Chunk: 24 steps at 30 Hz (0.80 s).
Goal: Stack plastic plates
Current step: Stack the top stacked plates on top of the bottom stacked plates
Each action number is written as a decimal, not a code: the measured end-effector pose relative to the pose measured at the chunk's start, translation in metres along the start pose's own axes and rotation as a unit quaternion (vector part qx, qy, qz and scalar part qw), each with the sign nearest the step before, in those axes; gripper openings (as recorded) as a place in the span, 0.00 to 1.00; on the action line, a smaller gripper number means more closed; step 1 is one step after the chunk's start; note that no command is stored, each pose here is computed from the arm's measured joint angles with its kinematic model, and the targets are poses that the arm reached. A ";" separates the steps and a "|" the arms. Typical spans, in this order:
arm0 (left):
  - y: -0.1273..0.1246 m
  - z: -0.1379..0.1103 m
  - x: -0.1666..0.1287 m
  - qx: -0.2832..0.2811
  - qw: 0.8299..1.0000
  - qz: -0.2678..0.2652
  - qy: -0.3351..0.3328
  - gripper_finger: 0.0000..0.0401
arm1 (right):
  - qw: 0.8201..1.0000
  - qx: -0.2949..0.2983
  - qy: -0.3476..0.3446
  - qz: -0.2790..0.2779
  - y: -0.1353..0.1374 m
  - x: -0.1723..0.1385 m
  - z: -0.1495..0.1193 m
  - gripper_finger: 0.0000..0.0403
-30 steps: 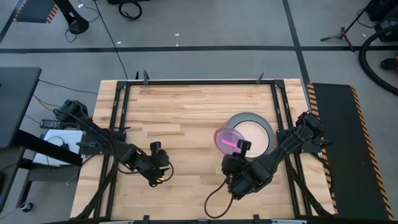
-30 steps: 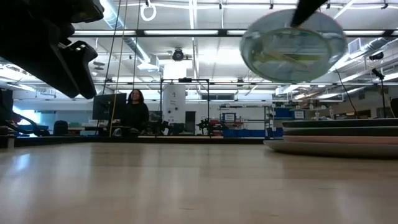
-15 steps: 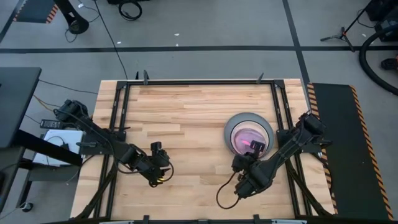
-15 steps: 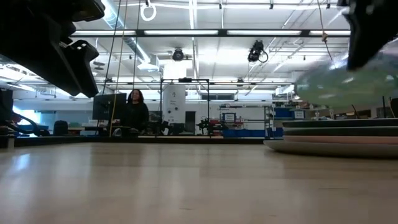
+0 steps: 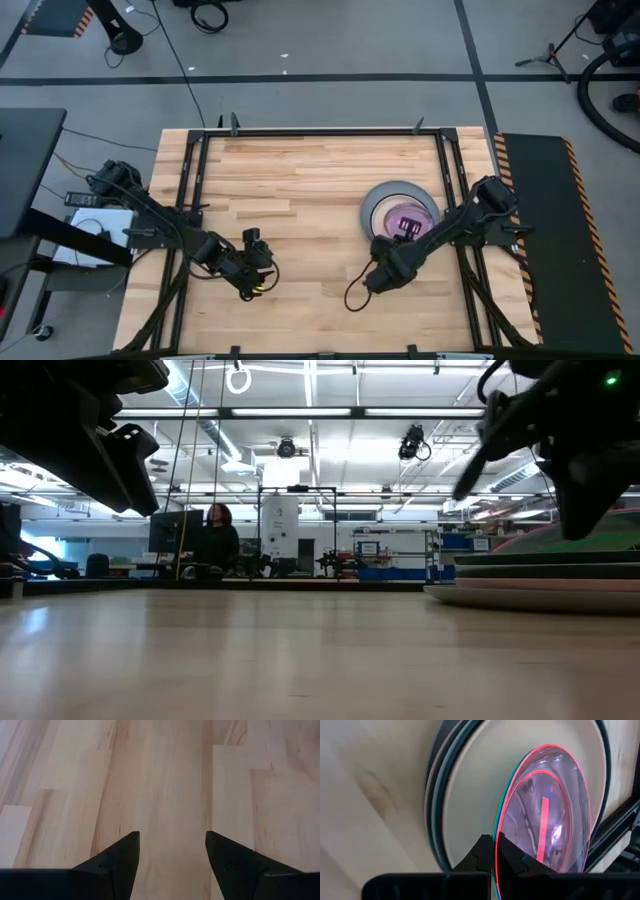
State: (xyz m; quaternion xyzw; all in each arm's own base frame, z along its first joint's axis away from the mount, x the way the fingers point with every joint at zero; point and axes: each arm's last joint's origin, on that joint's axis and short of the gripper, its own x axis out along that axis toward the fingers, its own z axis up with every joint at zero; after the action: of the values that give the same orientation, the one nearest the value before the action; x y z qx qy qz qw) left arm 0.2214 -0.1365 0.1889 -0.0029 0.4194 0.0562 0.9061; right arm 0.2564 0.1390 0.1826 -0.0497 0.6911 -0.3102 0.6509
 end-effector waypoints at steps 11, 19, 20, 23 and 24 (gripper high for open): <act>0.000 -0.001 0.000 0.016 1.000 0.002 0.003 0.58 | 1.000 0.020 0.003 0.003 -0.008 0.005 0.014 0.03; -0.005 -0.001 -0.009 0.062 0.997 0.035 -0.041 0.58 | 0.999 0.041 -0.005 0.013 -0.011 0.008 0.023 0.03; -0.006 -0.001 -0.013 0.065 0.996 0.031 -0.049 0.58 | 0.999 0.042 0.000 0.015 -0.012 0.009 0.024 0.03; -0.010 -0.001 -0.029 0.072 0.994 0.029 -0.083 0.58 | 0.999 0.043 0.011 0.015 -0.014 0.010 0.024 0.03; -0.011 0.000 -0.034 0.068 0.992 0.033 -0.102 0.58 | 0.999 0.044 0.012 0.014 -0.015 0.010 0.025 0.03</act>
State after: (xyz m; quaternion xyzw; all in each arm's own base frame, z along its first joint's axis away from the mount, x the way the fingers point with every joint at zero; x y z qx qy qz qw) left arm 0.2006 -0.1510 0.2148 0.0788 0.3279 0.0573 0.9397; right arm 0.2733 0.1134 0.1822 -0.0075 0.6848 -0.3320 0.6486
